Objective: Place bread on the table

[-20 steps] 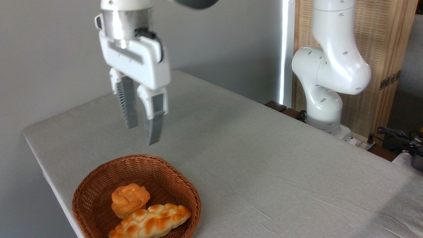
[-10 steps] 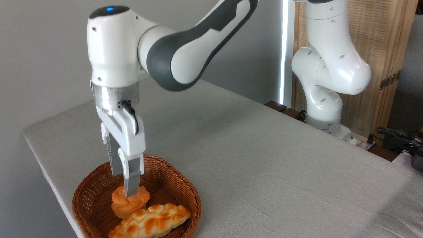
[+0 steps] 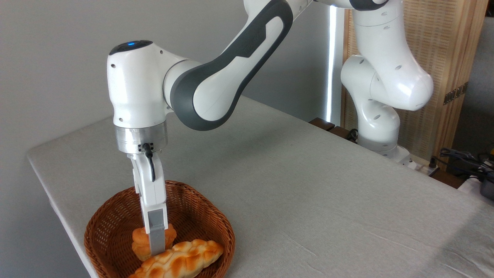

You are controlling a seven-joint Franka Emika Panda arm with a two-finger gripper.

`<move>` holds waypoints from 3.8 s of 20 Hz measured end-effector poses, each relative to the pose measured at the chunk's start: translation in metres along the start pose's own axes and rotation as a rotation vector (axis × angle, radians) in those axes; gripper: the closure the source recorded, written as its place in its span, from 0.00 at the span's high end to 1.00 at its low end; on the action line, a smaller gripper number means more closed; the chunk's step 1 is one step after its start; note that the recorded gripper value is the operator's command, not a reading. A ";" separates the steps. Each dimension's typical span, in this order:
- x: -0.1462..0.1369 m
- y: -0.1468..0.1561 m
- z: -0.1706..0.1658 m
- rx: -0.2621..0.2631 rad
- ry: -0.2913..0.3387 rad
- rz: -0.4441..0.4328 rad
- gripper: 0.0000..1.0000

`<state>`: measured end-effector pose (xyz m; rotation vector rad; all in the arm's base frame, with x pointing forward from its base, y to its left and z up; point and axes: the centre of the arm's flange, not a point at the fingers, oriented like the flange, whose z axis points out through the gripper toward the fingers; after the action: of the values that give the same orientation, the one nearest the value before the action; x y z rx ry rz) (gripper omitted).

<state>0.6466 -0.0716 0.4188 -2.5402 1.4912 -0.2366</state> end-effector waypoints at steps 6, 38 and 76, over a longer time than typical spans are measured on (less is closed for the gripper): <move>0.002 0.002 0.001 0.008 -0.008 0.020 0.09; -0.079 0.107 -0.100 -0.302 -0.286 -0.070 1.00; -0.073 0.003 -0.211 -0.220 -0.017 -0.359 1.00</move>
<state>0.5605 -0.0256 0.6199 -2.9674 1.0978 -0.1025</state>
